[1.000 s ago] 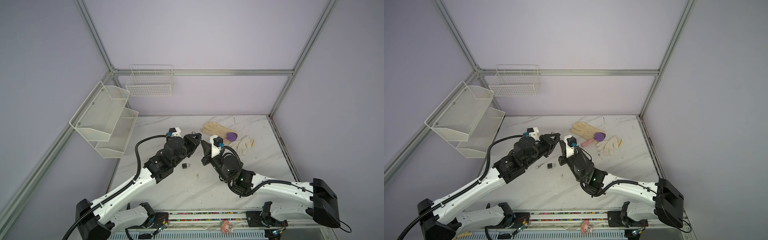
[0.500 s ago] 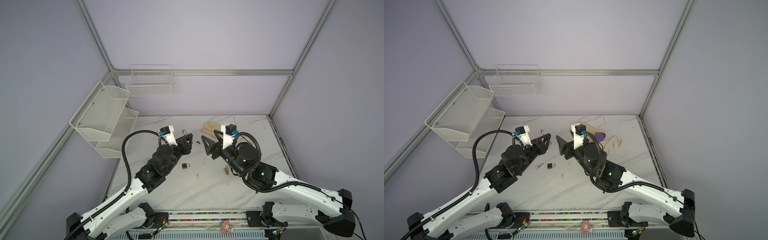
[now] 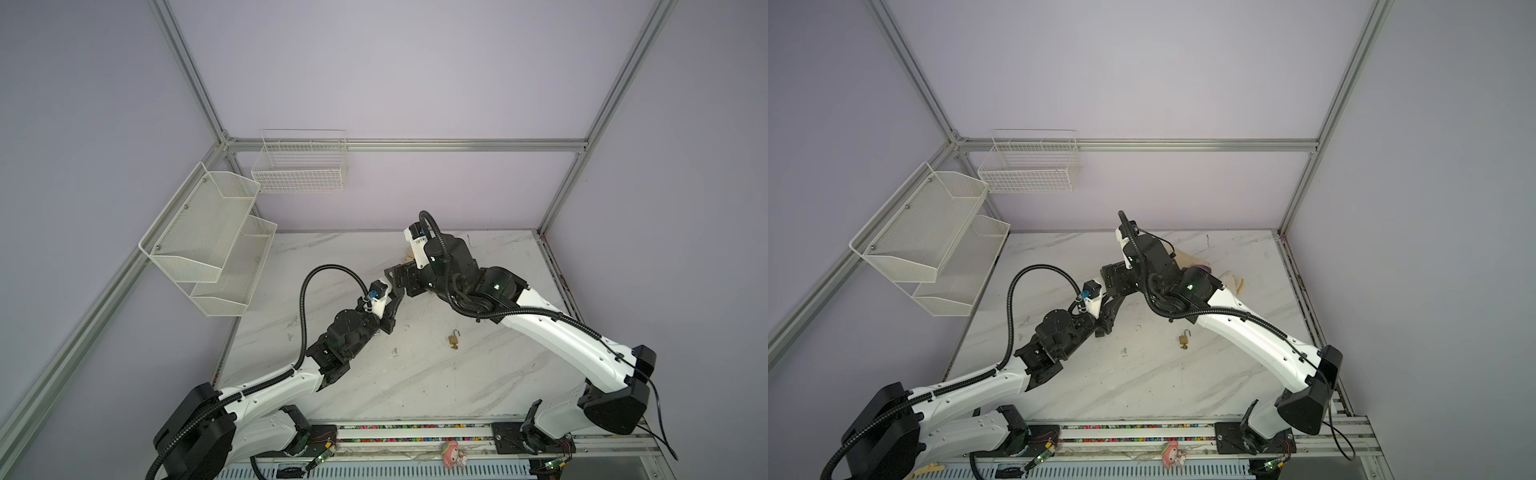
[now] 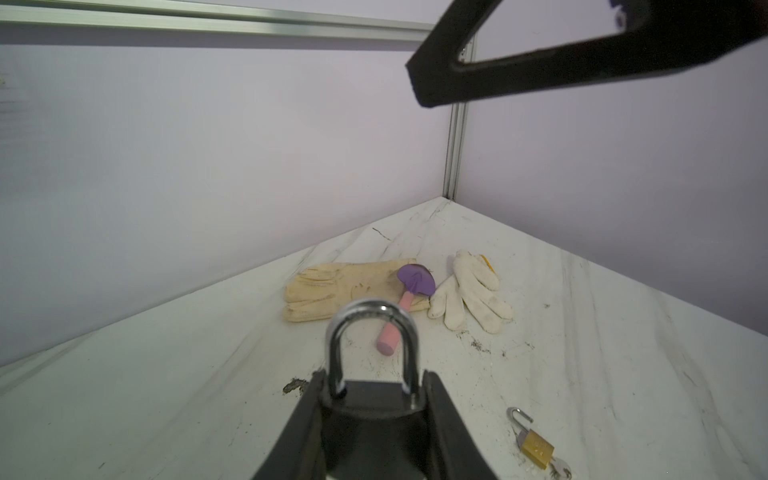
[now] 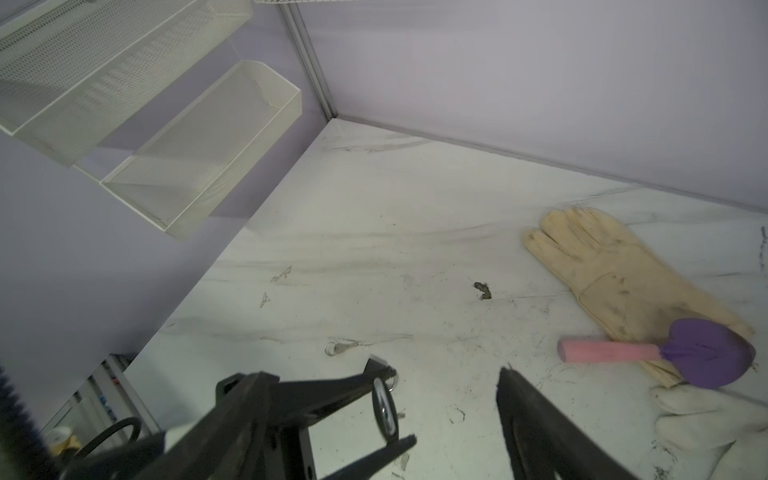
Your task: Unlock with the key
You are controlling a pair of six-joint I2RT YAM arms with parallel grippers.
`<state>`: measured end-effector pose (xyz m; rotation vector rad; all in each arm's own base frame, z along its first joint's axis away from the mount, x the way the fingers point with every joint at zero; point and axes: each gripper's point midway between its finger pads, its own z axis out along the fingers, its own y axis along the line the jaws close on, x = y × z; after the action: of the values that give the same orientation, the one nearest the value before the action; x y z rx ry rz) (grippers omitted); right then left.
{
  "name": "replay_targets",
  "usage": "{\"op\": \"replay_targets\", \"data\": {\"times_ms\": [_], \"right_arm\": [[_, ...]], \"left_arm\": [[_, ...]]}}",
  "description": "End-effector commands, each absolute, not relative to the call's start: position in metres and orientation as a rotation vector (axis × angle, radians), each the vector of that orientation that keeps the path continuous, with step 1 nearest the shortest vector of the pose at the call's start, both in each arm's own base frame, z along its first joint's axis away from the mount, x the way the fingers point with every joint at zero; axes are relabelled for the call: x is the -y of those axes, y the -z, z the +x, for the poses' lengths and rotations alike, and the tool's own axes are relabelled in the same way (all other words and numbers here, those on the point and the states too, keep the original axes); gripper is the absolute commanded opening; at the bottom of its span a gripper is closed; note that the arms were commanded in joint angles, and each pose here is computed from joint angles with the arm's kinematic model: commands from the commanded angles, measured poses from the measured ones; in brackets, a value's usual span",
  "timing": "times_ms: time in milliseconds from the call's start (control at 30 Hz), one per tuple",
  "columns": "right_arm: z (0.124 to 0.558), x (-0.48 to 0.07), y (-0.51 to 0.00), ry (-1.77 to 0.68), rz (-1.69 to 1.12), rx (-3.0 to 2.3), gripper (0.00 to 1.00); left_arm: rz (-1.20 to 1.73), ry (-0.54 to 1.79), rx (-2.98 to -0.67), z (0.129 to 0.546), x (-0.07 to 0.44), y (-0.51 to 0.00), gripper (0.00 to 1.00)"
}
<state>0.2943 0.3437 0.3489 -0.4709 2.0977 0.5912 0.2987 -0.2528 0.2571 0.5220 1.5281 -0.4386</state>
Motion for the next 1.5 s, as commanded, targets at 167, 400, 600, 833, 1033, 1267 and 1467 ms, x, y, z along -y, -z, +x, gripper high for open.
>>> {"op": "replay_targets", "data": {"times_ms": [167,400,600,833,1033,1267,1467], "right_arm": [[0.300,-0.322,-0.329,-0.374,-0.466,-2.198,0.90],[0.295,-0.326,-0.323,-0.471,-0.547,-2.265,0.91],[0.303,-0.318,-0.323,-0.389,-0.522,-2.262,0.90],[0.318,-0.303,-0.335,-0.255,-0.454,-2.233,0.90],[0.318,-0.298,-0.327,-0.209,-0.489,-2.268,0.90],[0.313,-0.288,-0.327,-0.242,-0.507,-2.295,0.90],[0.319,-0.259,-0.335,-0.187,-0.412,-2.275,0.91]], "left_arm": [[0.489,0.433,-1.310,0.289,0.247,-0.304,0.00],[0.489,0.444,-1.289,0.284,0.245,-0.306,0.00],[0.498,0.464,-1.274,0.282,0.248,-0.312,0.00],[0.507,0.463,-1.266,0.281,0.249,-0.313,0.00],[0.514,0.453,-1.260,0.281,0.248,-0.312,0.00],[0.490,0.445,-1.250,0.282,0.245,-0.316,0.00],[0.409,0.458,-1.312,0.296,0.244,-0.310,0.00]]}}
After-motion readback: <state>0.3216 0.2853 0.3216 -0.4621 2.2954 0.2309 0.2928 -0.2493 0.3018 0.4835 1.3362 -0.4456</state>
